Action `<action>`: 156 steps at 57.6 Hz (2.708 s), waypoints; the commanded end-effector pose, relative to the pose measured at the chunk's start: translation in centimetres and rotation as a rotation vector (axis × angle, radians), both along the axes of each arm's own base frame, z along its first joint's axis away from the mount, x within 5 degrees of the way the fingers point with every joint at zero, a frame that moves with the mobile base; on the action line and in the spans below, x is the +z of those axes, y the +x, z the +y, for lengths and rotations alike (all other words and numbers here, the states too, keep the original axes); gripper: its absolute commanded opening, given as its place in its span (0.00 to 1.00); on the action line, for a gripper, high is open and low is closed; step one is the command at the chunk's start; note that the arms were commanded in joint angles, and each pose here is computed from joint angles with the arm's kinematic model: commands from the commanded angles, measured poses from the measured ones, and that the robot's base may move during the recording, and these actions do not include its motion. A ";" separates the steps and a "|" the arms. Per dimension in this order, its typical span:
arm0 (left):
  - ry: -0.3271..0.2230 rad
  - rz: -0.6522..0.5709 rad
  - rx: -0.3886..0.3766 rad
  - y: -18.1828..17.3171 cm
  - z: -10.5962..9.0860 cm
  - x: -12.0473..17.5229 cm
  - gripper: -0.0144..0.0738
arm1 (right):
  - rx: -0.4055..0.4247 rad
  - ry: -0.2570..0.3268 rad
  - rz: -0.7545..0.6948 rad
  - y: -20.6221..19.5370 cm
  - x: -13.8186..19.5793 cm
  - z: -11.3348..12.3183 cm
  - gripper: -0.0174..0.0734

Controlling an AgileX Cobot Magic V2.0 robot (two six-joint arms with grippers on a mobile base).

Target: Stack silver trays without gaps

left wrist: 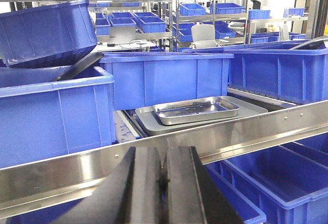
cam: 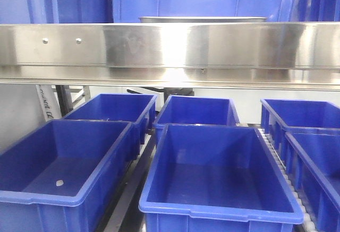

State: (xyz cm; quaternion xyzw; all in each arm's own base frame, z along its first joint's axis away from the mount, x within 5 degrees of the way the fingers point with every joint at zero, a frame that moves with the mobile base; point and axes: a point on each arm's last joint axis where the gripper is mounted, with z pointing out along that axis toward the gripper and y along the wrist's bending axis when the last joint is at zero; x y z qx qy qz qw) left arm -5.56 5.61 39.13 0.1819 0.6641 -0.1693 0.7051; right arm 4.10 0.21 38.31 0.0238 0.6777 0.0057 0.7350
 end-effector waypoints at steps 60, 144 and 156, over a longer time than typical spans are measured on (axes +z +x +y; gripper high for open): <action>-0.009 -0.015 -0.005 -0.1 0.1 0.1 0.16 | -0.125 -0.064 0.111 1.5 -18.0 -1.0 0.10; -0.009 -0.015 -0.005 -0.1 0.1 0.1 0.16 | -0.130 -0.026 0.053 1.5 -17.5 -1.1 0.10; -0.009 -0.015 -0.005 -0.1 0.1 0.1 0.16 | -0.130 -0.026 0.053 1.5 -17.5 -1.1 0.10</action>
